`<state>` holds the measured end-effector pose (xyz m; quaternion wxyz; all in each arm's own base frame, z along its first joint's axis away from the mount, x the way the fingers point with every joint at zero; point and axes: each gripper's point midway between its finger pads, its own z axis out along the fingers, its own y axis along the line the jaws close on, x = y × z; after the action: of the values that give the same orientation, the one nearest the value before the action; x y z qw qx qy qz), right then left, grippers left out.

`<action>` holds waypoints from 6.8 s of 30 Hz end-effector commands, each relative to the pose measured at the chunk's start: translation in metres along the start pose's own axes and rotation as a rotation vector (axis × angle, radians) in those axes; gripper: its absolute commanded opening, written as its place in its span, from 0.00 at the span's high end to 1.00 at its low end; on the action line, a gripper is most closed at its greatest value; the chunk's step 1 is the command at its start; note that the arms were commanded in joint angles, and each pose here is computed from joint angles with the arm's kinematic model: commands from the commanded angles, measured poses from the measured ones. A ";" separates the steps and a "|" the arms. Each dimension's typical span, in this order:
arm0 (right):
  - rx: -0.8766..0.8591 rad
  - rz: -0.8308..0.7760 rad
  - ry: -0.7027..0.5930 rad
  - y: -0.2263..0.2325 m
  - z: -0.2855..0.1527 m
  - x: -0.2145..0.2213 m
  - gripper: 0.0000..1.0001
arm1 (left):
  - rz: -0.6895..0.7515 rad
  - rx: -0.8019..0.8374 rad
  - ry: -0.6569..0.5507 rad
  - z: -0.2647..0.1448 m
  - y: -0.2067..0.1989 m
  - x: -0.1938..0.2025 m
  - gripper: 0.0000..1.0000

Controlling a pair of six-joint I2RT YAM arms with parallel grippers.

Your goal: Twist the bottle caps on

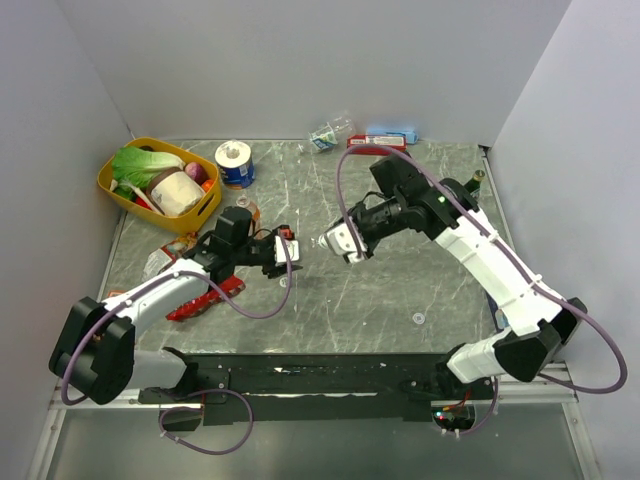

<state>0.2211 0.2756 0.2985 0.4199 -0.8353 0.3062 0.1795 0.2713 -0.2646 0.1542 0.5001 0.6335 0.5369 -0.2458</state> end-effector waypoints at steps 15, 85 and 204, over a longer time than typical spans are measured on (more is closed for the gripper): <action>0.045 0.805 0.083 -0.031 0.020 0.027 0.85 | -0.131 -0.457 -0.170 -0.013 0.062 -0.035 0.99; -0.142 -0.254 -0.035 0.018 -0.025 -0.020 0.33 | -0.014 0.161 -0.011 0.024 -0.005 -0.014 0.99; -0.155 -0.281 -0.093 0.026 -0.012 -0.013 0.44 | 0.047 0.485 0.176 0.012 -0.016 -0.011 0.99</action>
<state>0.2000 0.2585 0.2989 0.4078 -0.8784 0.1773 0.1754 0.2536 -0.2719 0.1254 0.2479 0.7534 0.5273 -0.3047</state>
